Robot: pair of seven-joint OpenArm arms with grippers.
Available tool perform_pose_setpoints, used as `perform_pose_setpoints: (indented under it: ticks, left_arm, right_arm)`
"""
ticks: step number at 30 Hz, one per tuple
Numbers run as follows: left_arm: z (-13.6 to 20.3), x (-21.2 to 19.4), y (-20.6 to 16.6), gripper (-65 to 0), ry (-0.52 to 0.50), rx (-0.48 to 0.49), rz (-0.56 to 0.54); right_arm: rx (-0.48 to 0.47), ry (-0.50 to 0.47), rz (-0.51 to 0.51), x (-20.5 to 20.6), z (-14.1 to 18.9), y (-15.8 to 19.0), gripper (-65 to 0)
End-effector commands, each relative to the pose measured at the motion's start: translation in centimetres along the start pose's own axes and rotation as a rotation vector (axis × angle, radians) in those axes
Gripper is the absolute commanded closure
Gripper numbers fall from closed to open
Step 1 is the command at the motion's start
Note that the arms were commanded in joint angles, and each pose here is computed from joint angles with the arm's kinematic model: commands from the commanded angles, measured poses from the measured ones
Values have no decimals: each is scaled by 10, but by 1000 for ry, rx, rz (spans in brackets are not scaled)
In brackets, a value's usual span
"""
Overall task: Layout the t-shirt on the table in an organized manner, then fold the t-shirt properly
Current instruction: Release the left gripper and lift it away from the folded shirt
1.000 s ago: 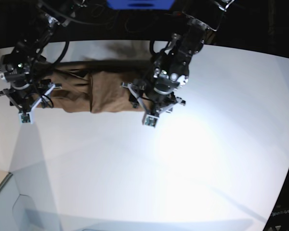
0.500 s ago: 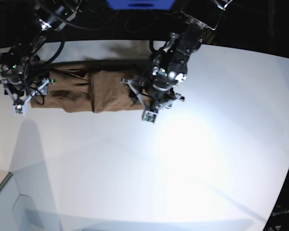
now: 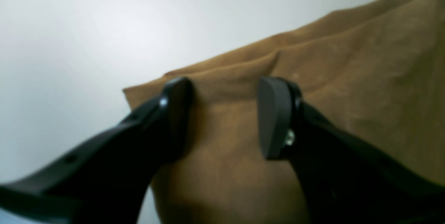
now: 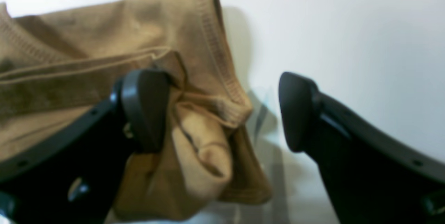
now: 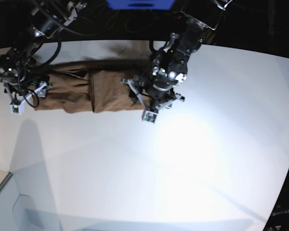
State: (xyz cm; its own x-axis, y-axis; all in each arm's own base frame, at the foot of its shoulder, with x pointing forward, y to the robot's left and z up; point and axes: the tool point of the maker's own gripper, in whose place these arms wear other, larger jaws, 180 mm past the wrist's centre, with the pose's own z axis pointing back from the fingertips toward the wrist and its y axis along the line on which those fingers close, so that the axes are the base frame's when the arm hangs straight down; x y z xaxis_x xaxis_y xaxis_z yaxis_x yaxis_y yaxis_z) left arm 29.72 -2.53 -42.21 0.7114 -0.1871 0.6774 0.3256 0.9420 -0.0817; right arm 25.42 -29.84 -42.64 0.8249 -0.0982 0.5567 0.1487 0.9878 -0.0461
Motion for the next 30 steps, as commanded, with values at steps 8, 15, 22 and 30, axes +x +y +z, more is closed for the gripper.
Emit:
perform_pose_setpoints:
  ticks: [8,15,22,30]
  left_arm:
    - [3,13,-3,-307,-36,-7,1]
    - [3,15,-3,-307,-38,-7,7]
    - [9,31,-4,-307,-82,-10,10]
    - [42,73,-4,-307,-221,-21,17]
  right_arm:
    - [81,-65,-112,1,4,6,-490]
    - [86,-64,-104,4,3,9,-284]
    - [128,-36,-31,-1,-1,30,-10]
    - [133,-49,-15,6,-1,33,0]
